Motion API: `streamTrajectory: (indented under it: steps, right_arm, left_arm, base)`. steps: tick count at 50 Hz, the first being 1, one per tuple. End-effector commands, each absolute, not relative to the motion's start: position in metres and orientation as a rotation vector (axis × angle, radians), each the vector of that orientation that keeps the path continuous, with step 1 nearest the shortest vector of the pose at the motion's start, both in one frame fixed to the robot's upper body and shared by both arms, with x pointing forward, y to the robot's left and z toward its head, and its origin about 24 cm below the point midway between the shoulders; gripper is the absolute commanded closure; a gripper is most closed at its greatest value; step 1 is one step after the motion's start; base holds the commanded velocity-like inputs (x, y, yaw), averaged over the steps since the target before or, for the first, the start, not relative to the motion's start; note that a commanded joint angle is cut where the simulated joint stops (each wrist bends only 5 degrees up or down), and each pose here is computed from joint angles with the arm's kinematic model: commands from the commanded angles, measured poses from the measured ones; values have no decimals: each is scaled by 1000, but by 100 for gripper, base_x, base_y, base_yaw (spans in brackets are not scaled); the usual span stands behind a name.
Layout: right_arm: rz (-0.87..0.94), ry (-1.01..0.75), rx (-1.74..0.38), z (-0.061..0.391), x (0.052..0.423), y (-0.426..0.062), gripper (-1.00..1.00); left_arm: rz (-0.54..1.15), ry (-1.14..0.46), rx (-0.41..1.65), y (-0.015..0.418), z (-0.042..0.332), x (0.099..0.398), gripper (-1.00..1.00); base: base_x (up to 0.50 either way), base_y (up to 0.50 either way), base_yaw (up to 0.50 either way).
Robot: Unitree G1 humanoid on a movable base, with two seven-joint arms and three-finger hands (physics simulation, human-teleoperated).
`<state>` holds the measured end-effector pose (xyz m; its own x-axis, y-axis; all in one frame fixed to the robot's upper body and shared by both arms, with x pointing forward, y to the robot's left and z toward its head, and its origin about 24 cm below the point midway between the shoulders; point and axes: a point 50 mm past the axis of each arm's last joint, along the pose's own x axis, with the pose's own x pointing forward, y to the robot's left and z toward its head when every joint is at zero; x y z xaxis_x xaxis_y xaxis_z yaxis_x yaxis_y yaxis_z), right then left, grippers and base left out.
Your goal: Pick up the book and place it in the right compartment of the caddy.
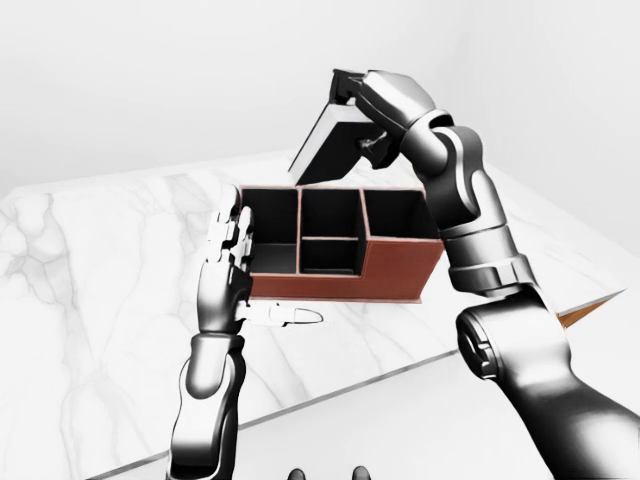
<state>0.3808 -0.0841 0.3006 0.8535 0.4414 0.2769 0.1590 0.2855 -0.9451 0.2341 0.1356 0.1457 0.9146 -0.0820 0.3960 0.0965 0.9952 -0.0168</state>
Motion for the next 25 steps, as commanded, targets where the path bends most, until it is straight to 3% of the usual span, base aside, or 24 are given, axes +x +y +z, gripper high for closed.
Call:
streamTrajectory:
  steps: [1, 9, 25]
  right_arm:
    - [-18, -440, -1292, 350, 409, -134, 100]
    - [-110, -310, -1379, 359, 416, -164, 100]
    - [-95, -109, -1503, 337, 419, -195, 100]
  left_arm:
    - [-96, -408, -35, 134, 146, 234, -100]
    - [-99, -396, -34, 133, 144, 236, -100]
    - [-101, -392, -31, 132, 143, 237, -100]
  base:
    - [0, 0, 0]
    - [0, 0, 0]
    - [0, 0, 0]
